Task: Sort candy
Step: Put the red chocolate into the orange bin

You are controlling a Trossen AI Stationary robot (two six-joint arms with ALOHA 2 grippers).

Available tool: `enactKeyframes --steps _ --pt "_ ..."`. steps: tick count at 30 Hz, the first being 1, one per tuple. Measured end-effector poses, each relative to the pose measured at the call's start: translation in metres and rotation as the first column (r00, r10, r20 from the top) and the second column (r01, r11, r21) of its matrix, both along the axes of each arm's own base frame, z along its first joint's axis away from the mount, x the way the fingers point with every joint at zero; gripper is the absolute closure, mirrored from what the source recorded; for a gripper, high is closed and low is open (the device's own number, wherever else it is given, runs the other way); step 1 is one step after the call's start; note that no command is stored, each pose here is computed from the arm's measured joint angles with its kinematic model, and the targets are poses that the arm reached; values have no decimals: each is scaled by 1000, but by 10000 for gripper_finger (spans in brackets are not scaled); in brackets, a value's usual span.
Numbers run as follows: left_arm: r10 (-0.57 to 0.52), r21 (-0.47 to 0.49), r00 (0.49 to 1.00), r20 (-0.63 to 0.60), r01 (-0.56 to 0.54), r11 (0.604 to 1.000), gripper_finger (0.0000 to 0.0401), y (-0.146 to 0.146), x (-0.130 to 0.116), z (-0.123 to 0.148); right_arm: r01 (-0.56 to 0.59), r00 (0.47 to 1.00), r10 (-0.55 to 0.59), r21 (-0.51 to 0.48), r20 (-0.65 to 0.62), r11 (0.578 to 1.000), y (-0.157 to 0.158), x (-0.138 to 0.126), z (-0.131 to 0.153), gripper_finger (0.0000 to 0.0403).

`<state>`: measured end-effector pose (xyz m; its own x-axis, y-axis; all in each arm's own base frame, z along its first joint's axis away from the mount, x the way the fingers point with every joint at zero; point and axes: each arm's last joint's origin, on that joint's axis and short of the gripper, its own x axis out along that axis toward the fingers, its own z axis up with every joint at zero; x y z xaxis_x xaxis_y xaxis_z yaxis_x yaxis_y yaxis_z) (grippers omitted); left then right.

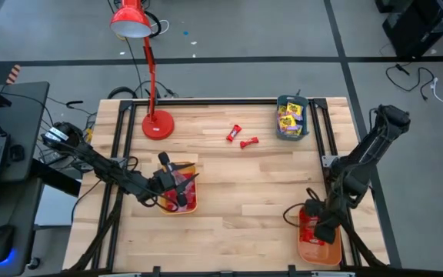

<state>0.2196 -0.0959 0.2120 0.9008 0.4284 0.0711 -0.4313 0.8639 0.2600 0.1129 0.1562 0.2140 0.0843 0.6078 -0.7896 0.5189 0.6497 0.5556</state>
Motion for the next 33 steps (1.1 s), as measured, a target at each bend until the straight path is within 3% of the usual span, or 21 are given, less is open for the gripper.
enactKeyframes --steps 12,19,33 --pt "2 5 1000 16 -2 1000 233 0 0 2 -24 999 19 -118 -46 993 16 1 -24 360" --pt "2 0 1000 19 -1 1000 233 0 0 2 -31 998 23 -136 -58 990 19 4 -31 355" --pt "1 -5 1000 21 -1 1000 233 0 0 2 15 992 -30 -121 -125 993 20 3 -31 274"
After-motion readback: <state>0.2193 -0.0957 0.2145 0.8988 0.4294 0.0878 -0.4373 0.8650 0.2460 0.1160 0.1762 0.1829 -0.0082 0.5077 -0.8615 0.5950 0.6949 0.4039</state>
